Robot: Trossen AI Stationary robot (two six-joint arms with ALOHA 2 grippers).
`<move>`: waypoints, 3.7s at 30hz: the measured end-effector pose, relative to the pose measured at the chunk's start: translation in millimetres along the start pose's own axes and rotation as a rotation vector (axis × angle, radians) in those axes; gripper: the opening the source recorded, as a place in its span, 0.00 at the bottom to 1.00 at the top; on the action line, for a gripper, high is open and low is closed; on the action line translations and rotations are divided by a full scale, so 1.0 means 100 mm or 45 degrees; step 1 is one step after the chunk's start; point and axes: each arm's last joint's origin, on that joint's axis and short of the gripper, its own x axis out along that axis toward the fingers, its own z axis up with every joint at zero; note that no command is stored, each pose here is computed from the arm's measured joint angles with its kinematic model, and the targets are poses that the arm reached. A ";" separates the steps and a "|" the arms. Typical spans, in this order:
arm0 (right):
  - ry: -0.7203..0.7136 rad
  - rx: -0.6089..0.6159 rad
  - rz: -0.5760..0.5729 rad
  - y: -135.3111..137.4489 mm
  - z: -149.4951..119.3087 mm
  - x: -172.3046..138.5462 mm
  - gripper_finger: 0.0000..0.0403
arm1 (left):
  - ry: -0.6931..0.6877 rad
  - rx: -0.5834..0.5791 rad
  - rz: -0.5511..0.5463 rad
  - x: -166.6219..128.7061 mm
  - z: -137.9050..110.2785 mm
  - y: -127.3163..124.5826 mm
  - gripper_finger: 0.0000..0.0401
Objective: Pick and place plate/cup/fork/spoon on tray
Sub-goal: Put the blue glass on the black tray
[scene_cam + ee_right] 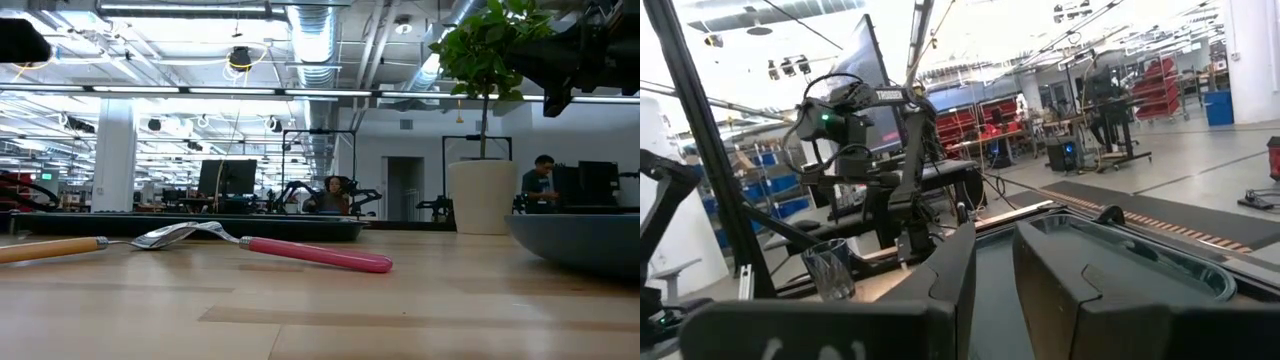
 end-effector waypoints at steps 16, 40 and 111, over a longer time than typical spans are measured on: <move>0.033 -0.028 -0.077 -0.03 -0.03 0.00 0.24 | 0.201 0.277 0.190 0.35 -0.18 -0.36 0.52; 0.036 -0.031 -0.091 -0.04 -0.04 0.00 0.24 | 0.399 0.303 0.256 0.76 -0.31 -0.25 0.35; 0.167 -0.035 -0.118 -0.06 -0.14 -0.01 0.24 | -0.144 -0.552 0.386 -0.44 2.93 2.48 0.00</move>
